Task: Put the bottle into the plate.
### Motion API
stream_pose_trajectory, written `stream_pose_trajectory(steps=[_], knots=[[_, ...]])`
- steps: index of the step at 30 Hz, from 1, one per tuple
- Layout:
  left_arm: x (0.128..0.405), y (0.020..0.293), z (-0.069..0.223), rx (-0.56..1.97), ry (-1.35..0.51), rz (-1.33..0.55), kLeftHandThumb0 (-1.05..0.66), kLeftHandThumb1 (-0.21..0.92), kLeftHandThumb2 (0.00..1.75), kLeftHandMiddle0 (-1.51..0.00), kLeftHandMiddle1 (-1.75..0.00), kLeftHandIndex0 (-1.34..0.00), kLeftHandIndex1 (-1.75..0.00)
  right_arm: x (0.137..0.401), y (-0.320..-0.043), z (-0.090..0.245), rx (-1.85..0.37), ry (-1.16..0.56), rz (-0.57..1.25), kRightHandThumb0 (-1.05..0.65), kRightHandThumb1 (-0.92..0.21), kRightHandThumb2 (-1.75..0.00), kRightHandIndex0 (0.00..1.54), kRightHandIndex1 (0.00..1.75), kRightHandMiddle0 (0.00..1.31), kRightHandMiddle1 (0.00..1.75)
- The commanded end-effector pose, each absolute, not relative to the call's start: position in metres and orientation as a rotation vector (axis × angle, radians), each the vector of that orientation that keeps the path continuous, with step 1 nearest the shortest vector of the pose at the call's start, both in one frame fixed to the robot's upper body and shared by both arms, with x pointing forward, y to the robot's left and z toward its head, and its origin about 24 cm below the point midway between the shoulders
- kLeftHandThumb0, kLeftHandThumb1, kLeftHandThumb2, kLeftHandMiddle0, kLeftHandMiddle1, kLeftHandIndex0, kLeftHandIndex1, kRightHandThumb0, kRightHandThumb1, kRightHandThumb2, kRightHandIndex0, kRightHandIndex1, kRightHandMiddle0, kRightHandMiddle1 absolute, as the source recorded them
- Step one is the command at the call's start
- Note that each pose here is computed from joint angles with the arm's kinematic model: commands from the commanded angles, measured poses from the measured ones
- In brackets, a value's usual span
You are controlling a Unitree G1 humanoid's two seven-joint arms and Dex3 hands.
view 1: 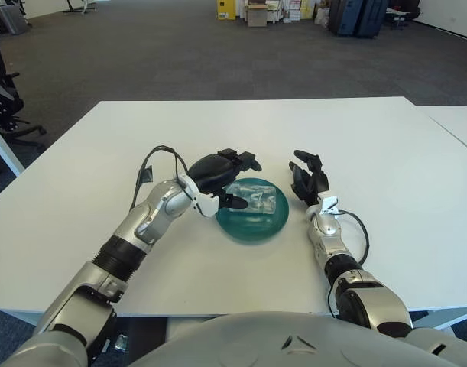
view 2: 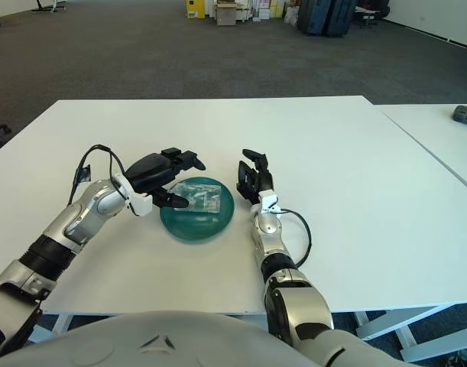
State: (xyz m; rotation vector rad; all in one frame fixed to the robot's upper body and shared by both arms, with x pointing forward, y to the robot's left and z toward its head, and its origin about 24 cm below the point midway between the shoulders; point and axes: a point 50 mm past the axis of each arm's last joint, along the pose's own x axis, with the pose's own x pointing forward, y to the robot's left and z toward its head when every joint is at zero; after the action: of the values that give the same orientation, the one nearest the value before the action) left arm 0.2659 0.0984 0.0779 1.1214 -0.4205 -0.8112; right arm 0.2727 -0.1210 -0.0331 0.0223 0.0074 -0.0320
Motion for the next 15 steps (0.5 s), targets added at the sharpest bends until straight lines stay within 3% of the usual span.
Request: stream_pose_trajectory(steps=[1, 8, 15], knots=[[0.2701, 0.1035, 0.0863, 1.132, -0.417, -0.796, -1.05, 0.92, 0.60, -0.05, -0.01, 0.00, -0.53, 0.2448, -0.1193, -0.0637, 0.038, 0.157, -0.039, -0.64, -0.92, -0.69, 0.53, 0.01, 0.06, 0.92], [0.2694, 0.1049, 0.0882, 1.118, -0.396, -0.799, -1.05, 0.92, 0.63, -0.03, 0.00, 0.00, -0.43, 0.2445, -0.1187, -0.0644, 0.055, 0.165, -0.048, -0.63, -0.92, -0.68, 0.55, 0.02, 0.07, 0.91], [0.2688, 0.1056, 0.0894, 1.120, -0.390, -0.804, -1.05, 0.92, 0.64, -0.04, -0.01, 0.00, -0.45, 0.2443, -0.1183, -0.0639, 0.057, 0.157, -0.060, -0.65, -0.92, -0.70, 0.54, 0.02, 0.09, 0.91]])
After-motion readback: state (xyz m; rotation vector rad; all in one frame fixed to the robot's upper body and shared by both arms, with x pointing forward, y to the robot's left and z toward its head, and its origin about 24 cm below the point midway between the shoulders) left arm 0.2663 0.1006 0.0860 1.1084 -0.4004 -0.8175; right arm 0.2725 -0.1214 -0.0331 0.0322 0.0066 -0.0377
